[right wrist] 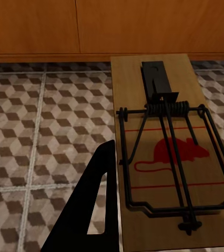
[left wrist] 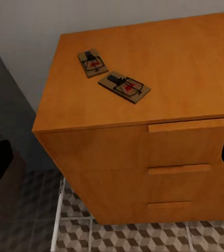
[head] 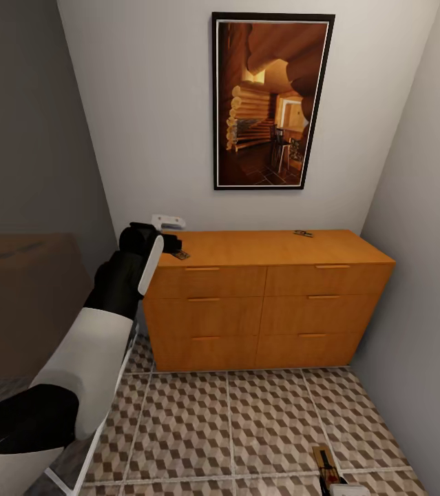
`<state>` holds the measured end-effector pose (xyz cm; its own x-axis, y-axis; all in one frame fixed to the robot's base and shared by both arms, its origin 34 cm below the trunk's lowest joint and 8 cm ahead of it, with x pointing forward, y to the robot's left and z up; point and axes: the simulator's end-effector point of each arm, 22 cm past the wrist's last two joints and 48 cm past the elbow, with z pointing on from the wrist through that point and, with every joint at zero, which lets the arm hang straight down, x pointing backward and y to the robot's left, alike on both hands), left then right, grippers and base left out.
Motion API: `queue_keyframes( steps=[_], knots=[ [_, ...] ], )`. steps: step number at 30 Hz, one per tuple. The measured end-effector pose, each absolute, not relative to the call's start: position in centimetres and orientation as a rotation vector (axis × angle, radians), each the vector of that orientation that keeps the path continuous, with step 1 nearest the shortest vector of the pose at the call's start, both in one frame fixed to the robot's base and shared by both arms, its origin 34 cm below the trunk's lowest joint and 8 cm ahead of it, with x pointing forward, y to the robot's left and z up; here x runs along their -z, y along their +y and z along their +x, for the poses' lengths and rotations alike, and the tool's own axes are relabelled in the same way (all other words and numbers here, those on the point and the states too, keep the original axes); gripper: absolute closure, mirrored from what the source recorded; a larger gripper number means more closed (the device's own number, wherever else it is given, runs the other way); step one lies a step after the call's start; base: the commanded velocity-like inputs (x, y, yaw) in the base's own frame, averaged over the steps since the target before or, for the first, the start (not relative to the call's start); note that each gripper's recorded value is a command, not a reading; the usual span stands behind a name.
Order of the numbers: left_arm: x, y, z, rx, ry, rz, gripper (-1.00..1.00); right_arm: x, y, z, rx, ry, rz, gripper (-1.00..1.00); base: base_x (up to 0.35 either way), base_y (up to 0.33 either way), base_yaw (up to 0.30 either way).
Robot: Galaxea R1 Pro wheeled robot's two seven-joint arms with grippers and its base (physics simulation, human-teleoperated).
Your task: Take the four mousetraps from the cabinet in the bathroom and place them on the bathroom floor. Make sure all four end up on the same floor surface, and ensure that at least two of them are either under or directly next to the same bathroom sink.
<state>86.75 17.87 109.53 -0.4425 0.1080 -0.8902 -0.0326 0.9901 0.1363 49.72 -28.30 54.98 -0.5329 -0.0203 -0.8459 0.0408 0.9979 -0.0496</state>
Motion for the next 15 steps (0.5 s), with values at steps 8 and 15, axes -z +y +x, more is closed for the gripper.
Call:
queue_keyframes(
  steps=[8,15],
  knots=[
    [-112.6,14.6,86.1,-0.123,1.943,0.152,-1.00,-55.0,-28.3,49.7,0.077,2.131,0.015,1.00,0.000,0.000,0.000],
    [-114.9,11.3,85.1,-0.133,1.863,0.264,-1.00,-55.0,-28.4,49.7,0.078,2.128,0.016,1.00,0.000,0.000,0.000]
  ],
)
